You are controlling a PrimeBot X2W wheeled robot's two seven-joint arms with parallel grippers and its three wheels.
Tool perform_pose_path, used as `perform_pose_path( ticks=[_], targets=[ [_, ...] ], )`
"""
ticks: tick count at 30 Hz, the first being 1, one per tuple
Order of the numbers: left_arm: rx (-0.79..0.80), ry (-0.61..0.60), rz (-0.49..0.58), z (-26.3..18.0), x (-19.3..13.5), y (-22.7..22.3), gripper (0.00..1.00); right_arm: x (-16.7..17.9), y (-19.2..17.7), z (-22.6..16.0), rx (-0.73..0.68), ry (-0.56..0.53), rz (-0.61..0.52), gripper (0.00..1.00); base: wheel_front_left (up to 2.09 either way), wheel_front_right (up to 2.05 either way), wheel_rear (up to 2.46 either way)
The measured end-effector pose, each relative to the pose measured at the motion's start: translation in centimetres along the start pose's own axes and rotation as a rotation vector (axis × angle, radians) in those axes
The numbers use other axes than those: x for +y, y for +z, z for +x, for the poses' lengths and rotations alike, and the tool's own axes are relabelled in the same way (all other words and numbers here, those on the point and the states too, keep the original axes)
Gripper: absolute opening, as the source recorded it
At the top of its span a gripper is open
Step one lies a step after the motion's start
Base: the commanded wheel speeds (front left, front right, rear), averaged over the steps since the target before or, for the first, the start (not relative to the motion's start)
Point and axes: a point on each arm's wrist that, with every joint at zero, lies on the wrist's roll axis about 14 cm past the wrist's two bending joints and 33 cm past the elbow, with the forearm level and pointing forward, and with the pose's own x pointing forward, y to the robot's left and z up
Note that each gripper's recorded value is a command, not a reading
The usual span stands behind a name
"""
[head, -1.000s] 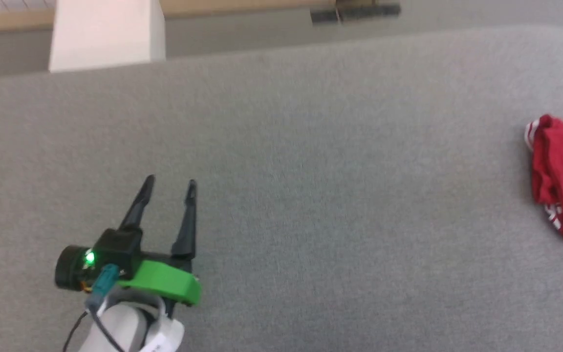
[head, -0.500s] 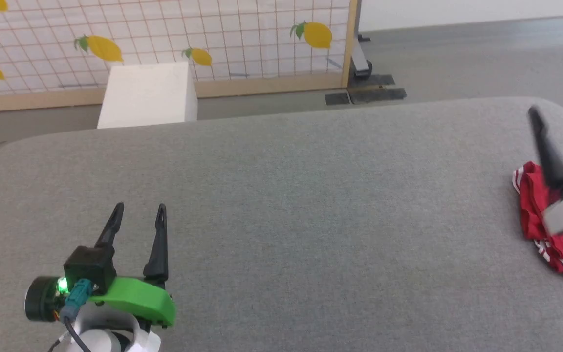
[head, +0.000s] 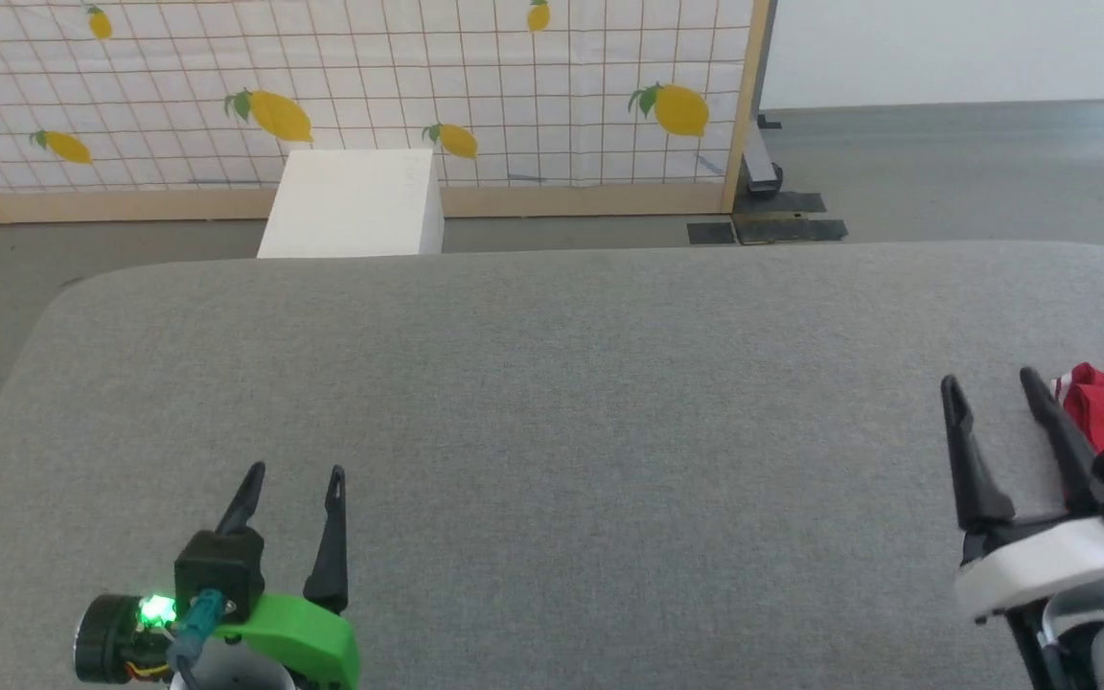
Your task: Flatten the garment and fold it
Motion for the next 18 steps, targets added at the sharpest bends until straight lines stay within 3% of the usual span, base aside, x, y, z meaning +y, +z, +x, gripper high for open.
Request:
perform_pose_path(
  ticks=[18],
  targets=[
    [0.056, -0.036, 0.021, -0.8, -1.1, -2.2, 1.00, 0.8, -2.4, -2.0, 0.097, -0.014, -0.040, 1.00, 0.00, 0.00, 0.00]
  ],
)
